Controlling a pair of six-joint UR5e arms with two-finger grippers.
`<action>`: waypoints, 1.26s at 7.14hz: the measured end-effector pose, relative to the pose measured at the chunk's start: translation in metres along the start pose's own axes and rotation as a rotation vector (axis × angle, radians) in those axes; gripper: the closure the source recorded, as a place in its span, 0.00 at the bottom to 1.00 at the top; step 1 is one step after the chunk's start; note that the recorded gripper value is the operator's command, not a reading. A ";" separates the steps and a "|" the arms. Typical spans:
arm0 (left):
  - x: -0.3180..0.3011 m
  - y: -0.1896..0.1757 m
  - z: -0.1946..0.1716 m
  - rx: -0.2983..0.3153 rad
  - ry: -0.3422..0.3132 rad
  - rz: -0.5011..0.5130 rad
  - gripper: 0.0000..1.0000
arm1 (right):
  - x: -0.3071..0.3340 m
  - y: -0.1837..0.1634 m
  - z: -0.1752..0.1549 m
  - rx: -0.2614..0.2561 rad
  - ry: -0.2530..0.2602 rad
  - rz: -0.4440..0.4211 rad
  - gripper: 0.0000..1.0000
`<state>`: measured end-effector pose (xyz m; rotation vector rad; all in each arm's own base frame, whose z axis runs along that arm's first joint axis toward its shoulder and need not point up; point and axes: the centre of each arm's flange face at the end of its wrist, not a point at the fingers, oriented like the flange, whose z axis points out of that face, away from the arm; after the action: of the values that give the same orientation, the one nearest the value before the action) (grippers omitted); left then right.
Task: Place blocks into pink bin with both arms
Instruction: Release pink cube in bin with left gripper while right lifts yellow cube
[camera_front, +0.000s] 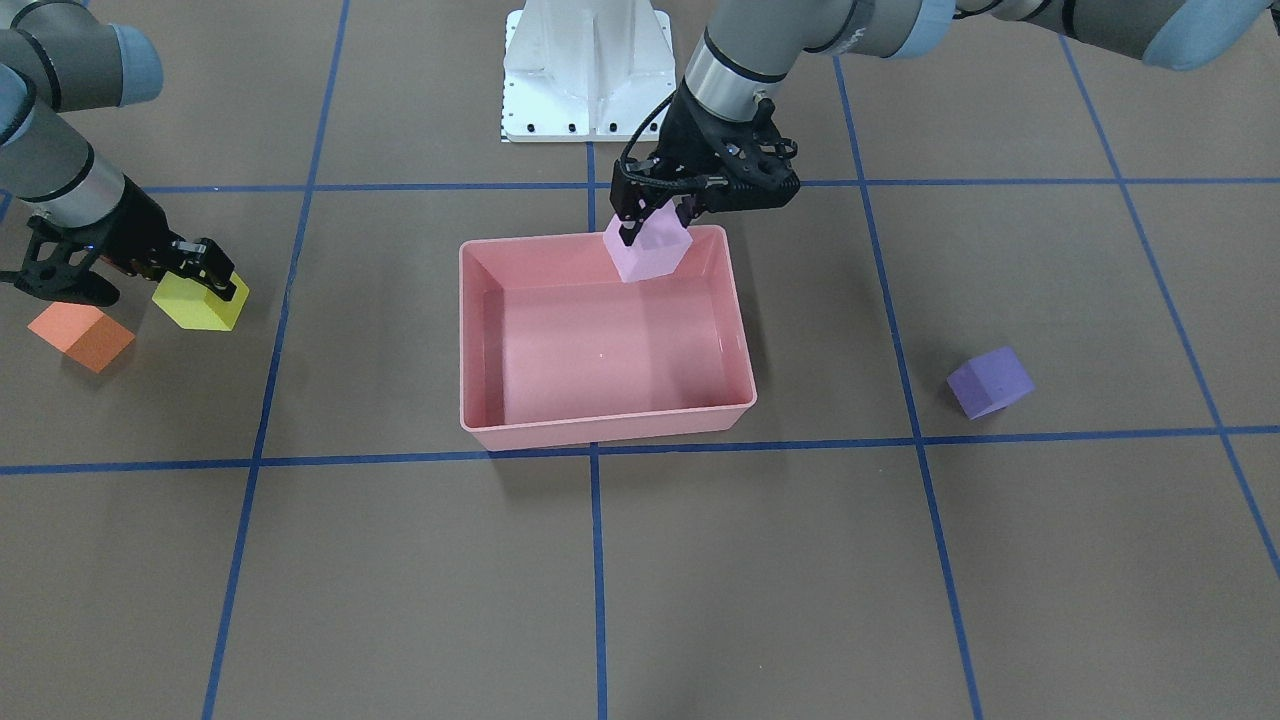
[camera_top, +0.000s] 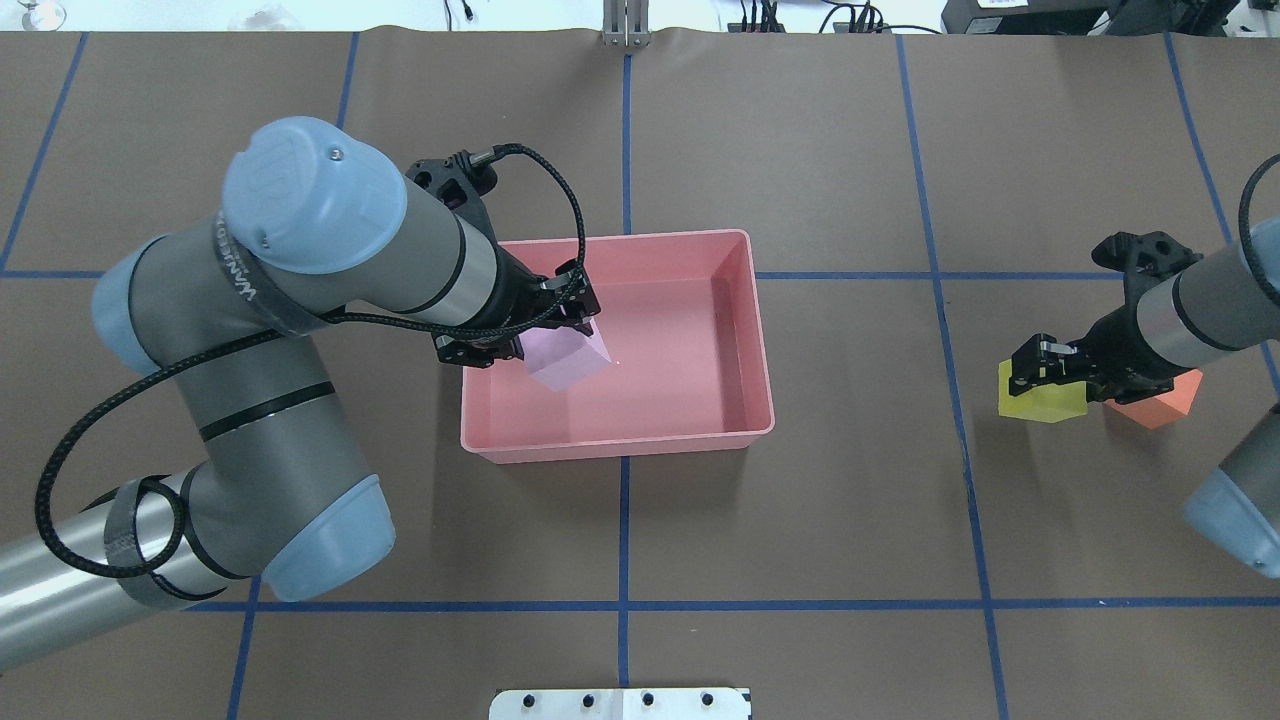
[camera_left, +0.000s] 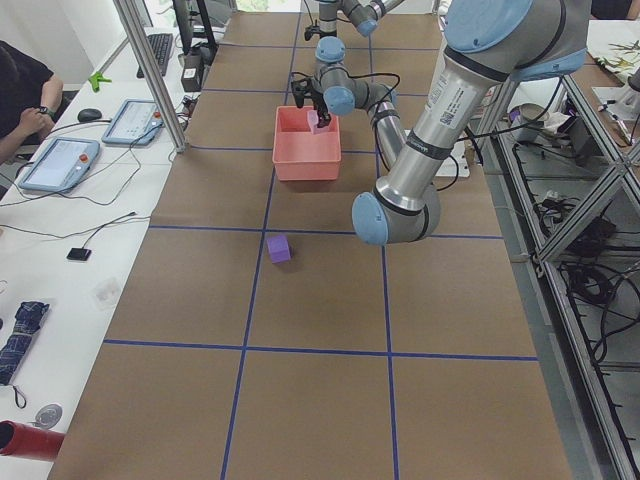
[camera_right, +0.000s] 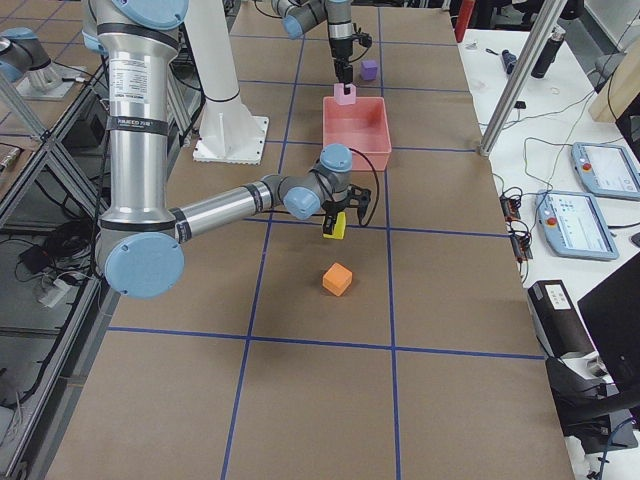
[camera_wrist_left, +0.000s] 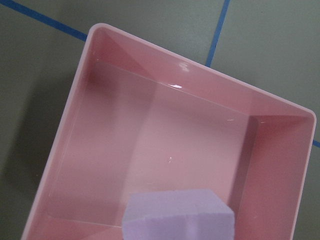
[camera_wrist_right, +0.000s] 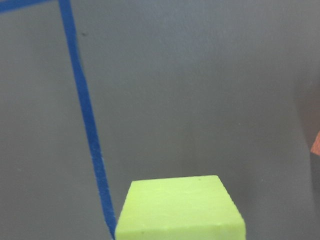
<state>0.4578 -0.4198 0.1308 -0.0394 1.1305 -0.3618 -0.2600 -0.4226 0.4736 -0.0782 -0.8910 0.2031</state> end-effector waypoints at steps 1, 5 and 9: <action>0.006 0.002 0.002 0.000 0.002 0.003 0.00 | -0.008 -0.011 -0.019 0.000 -0.045 0.008 1.00; 0.008 -0.011 -0.010 0.024 0.017 0.004 0.00 | -0.086 -0.047 -0.094 -0.053 -0.238 -0.004 1.00; -0.037 -0.108 -0.045 0.143 -0.110 0.146 0.00 | -0.227 -0.036 -0.108 -0.094 -0.266 -0.014 1.00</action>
<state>0.3753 -0.5033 0.1664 0.1475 0.9903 -0.3054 -0.3099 -0.5031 0.2381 -0.1348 -1.1663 0.1603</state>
